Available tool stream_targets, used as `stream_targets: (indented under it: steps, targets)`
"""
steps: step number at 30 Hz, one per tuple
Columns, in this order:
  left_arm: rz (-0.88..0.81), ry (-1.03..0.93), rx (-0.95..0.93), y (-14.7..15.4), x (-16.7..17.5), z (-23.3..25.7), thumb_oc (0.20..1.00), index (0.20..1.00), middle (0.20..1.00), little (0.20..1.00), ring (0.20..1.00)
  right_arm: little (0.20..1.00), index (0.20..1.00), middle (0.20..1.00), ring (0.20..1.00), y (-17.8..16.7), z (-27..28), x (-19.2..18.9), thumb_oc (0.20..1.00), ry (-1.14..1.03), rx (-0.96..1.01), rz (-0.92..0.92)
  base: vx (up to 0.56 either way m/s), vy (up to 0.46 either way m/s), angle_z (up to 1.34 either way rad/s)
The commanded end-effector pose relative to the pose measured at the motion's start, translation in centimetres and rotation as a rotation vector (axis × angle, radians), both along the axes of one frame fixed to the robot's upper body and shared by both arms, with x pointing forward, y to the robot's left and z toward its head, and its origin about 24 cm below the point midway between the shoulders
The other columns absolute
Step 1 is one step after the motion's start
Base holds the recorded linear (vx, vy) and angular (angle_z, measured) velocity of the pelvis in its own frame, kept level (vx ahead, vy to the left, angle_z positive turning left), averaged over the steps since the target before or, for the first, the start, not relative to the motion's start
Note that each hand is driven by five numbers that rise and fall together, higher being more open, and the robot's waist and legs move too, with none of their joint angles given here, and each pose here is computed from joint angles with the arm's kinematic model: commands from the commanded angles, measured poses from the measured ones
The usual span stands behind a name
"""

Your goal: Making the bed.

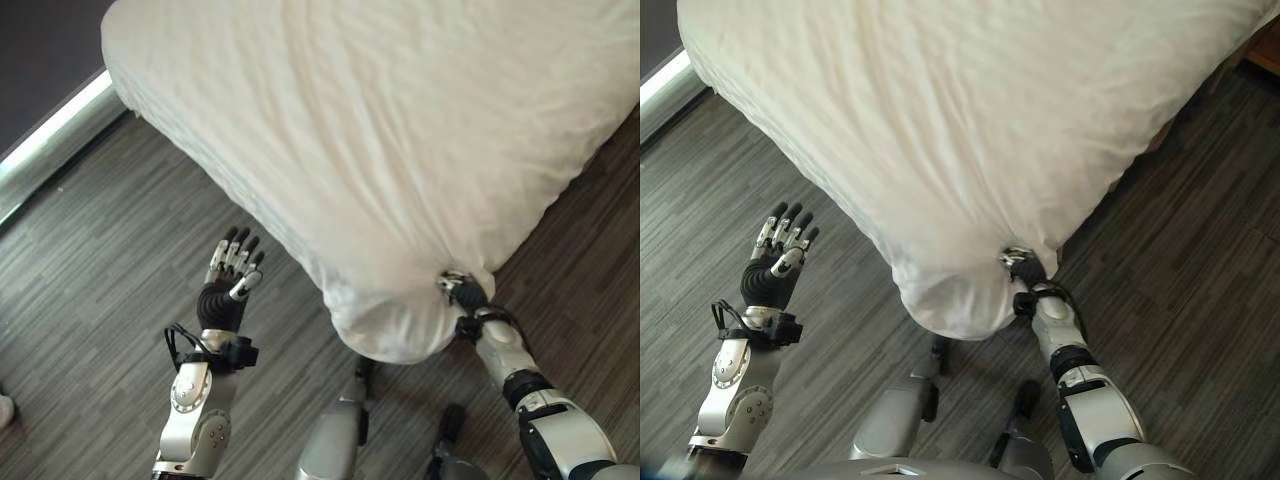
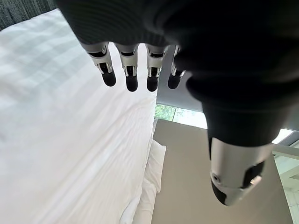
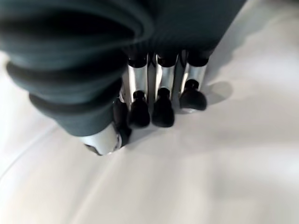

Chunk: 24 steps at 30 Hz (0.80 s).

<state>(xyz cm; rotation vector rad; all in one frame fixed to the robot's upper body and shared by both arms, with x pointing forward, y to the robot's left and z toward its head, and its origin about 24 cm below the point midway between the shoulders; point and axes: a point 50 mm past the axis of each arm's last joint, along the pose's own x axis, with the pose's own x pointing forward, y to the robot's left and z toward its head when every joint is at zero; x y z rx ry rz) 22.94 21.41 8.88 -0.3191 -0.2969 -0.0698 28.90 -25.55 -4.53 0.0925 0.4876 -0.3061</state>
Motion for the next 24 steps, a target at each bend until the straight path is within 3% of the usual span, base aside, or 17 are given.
stream_targets:
  steps: [1,5,9,16,17,18,22,24]
  targets:
    - [0.025,-0.148,0.033,0.7,0.6,2.9,1.0,1.0,1.0,1.0,1.0,0.2,0.2,0.2,0.2,-6.9,-2.2,-6.4,0.2,0.151,-0.039,-0.27,0.04,0.012,0.07]
    - [0.055,-0.16,0.048,1.4,0.5,3.2,1.0,1.0,1.0,1.0,1.0,0.2,0.2,0.2,0.2,-10.0,-3.9,-12.9,0.2,0.196,0.016,-0.492,0.06,0.015,-0.06]
    - [0.068,-0.177,0.068,1.9,0.3,3.5,1.0,1.0,1.0,1.0,1.0,0.2,0.2,0.2,0.2,-11.1,-4.1,-15.7,0.2,0.2,0.005,-0.542,0.07,-0.015,-0.18]
    - [0.163,-0.139,0.073,3.4,-0.2,2.7,1.0,1.0,1.0,1.0,1.0,0.2,0.2,0.2,0.2,-11.4,2.8,-13.2,0.2,-0.201,-0.193,-0.41,0.1,-0.012,-0.23]
    - [0.173,-0.122,0.081,3.5,-0.3,2.4,1.0,1.0,1.0,1.0,1.0,0.432,0.432,0.432,0.432,-10.7,4.3,-12.2,0.432,-0.283,-0.209,-0.373,0.09,-0.015,-0.12]
    - [0.182,-0.098,0.091,3.6,-0.4,2.0,1.0,1.0,1.0,1.0,1.0,1.0,1.0,1.0,1.0,-9.9,5.9,-11.2,1.0,-0.375,-0.216,-0.334,0.09,-0.015,-0.02]
    - [0.176,0.0,0.153,3.4,-0.6,0.4,1.0,1.0,1.0,1.0,1.0,1.0,1.0,1.0,1.0,-6.9,11.0,-8.8,1.0,-0.574,-0.353,-0.164,0.05,-0.006,-0.1]
    - [0.166,0.011,0.16,3.3,-0.7,0.1,1.0,1.0,1.0,1.0,1.0,1.0,1.0,1.0,1.0,-6.7,11.1,-8.7,1.0,-0.577,-0.36,-0.159,0.05,0.001,-0.02]
